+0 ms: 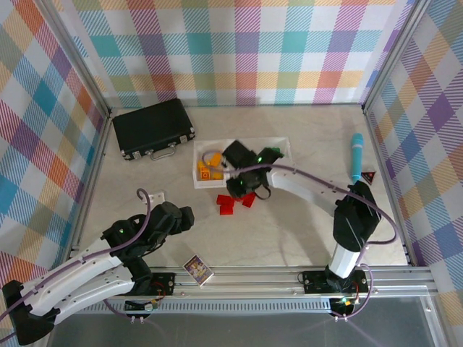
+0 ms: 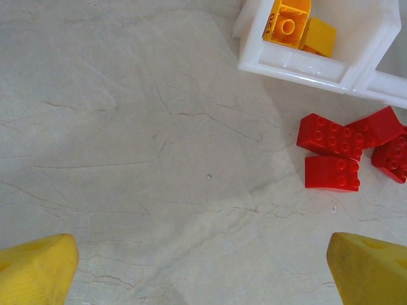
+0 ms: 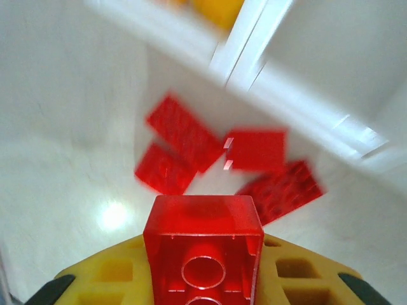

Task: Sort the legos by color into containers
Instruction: Place the lego in the container.

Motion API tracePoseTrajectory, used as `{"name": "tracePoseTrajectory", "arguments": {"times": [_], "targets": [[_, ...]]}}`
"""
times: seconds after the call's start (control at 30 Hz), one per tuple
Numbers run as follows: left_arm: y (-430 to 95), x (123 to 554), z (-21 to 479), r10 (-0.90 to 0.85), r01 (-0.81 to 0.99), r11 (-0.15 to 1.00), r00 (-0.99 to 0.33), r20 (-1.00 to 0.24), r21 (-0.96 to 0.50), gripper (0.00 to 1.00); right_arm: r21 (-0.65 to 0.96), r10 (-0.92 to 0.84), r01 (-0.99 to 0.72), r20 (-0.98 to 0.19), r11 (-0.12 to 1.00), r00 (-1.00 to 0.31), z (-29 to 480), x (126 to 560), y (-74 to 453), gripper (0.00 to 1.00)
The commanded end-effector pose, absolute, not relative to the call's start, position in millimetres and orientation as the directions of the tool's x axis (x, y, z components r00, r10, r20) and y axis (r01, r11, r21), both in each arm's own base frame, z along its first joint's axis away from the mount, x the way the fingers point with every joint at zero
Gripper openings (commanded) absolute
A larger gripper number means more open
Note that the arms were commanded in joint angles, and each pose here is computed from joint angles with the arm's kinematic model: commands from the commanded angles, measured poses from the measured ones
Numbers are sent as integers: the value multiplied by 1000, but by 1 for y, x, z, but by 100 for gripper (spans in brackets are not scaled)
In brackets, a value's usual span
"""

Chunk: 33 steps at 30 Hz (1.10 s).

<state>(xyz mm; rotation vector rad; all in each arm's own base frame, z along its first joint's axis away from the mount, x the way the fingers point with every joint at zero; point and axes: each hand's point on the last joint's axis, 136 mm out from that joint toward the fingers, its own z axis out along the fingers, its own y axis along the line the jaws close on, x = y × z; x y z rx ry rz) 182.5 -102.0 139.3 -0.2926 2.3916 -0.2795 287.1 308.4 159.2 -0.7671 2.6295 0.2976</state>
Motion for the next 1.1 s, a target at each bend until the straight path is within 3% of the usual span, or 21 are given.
{"name": "tracePoseTrajectory", "arguments": {"times": [0.0, 0.2, 0.57, 0.7, 0.77, 0.93, 1.07], "targets": [[-96, 180, 132, -296, -158, 950, -730, -615, -269, 100, 111, -335, -427, -457, 898, -824, 186, 336, 288, 15], [-98, 179, 130, -305, -163, 946, -738, -602, -279, 100, 71, -298, -371, -465, 926, -834, 196, 393, 295, 17], [-97, 178, 126, -302, -165, 948, -741, -600, -273, 100, 57, -196, -243, -429, 968, -882, 143, 450, 301, 20], [-96, 177, 126, -296, -163, 950, -743, -600, -267, 100, 38, -180, -213, -409, 976, -895, 126, 453, 297, 29], [-95, 177, 126, -295, -163, 951, -742, -602, -264, 100, 41, -172, -207, -407, 978, -897, 125, 453, 296, 38], [-95, 178, 127, -297, -164, 950, -738, -606, -267, 100, 59, -151, -196, -436, 979, -887, 148, 448, 293, 56], [-96, 179, 125, -298, -161, 949, -737, -607, -271, 100, 52, -88, -124, -447, 991, -890, 171, 433, 274, 61]]}}
